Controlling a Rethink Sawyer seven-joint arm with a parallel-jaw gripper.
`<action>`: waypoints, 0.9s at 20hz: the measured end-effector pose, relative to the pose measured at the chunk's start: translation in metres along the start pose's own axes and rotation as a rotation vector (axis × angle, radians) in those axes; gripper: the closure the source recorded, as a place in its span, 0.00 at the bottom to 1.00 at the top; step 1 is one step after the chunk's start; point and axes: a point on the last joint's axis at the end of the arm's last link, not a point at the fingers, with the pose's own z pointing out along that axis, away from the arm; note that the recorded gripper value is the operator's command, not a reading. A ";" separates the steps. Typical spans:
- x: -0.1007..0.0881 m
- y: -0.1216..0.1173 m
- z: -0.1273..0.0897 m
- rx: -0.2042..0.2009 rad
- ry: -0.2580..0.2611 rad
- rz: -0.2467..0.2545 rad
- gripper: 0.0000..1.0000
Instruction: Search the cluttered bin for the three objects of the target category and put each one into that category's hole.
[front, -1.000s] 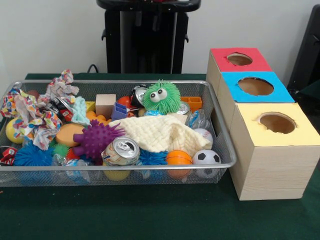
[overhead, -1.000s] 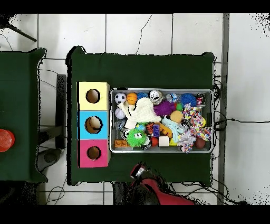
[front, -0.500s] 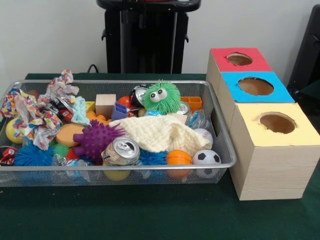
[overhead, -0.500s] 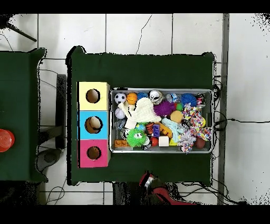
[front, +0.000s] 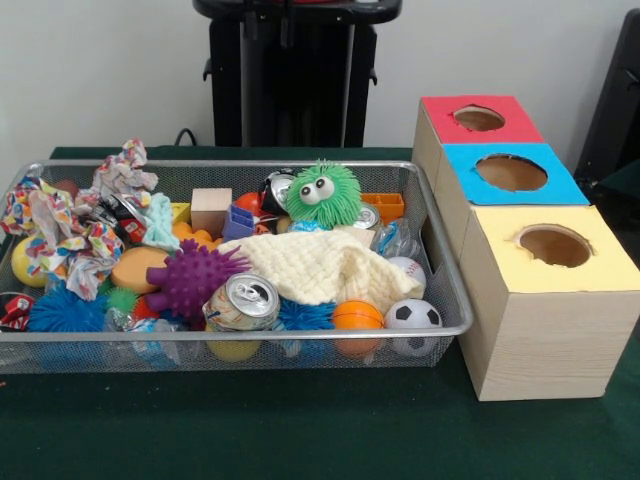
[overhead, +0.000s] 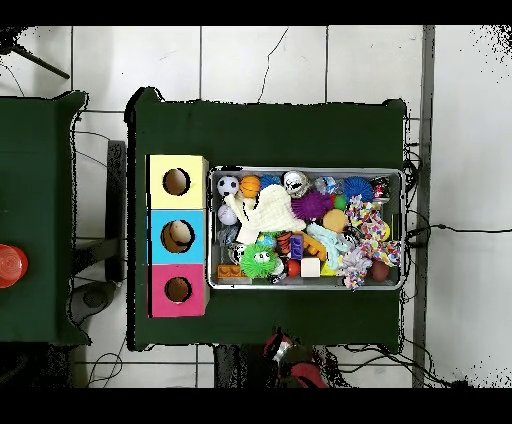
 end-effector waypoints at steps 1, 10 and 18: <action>0.000 0.000 0.000 0.000 0.000 -0.005 0.00; 0.009 -0.016 0.002 0.006 0.000 -0.067 0.00; 0.004 0.011 0.008 -0.038 0.021 -0.167 0.00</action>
